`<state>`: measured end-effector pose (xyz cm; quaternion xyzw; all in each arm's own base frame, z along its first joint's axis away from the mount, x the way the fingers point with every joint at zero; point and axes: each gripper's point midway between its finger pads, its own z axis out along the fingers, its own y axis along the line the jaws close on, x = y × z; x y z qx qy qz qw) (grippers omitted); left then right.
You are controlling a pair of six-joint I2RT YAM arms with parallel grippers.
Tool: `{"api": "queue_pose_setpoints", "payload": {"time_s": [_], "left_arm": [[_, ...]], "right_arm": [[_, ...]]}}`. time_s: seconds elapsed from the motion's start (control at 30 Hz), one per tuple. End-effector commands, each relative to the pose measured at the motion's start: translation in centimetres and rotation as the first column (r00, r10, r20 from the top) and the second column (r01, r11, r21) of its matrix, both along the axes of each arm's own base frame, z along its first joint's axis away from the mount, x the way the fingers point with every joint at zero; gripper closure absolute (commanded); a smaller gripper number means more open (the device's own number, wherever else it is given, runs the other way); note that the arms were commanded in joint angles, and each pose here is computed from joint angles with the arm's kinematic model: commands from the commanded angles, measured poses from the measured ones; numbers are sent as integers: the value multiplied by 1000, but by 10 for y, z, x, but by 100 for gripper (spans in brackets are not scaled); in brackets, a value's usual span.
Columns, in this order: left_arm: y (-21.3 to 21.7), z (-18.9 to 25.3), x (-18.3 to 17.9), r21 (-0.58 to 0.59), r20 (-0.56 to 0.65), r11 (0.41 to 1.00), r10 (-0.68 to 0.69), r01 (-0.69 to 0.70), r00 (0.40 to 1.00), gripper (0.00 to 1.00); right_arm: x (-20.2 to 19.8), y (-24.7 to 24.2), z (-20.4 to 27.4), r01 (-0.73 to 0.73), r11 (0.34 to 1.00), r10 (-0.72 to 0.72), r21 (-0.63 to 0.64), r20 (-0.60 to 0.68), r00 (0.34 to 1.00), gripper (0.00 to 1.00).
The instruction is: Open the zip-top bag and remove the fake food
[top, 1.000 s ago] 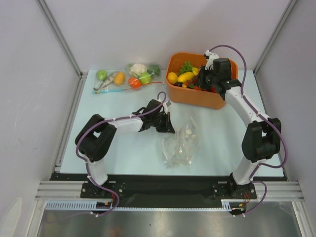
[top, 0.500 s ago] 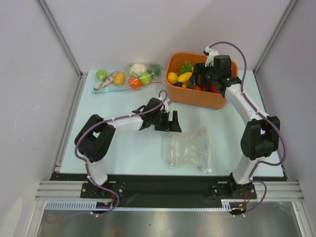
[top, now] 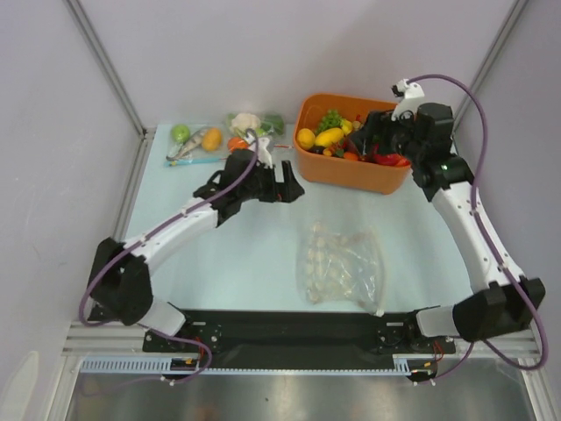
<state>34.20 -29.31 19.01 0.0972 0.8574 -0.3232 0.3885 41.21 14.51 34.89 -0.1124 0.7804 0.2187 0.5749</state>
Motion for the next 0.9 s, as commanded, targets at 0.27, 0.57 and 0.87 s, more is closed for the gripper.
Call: {"api": "queue_pose_setpoints", "payload": {"time_s": [0.27,0.57,0.87], "left_arm": [[149,120,-17,-91,281,896,441,-434,852,0],[206,154,-79,-137,332,823,562,-551,757,0],[233,156,-90,-63,315,757,633,-650,707,0]], "right_arm": [[-74,-70,-48,154,987,-146,55,-131,981,16],[-105,-96,-48,312,947,-304,73,-108,947,6],[-108,-106,-39,353,932,-346,85,-86,934,4]]}}
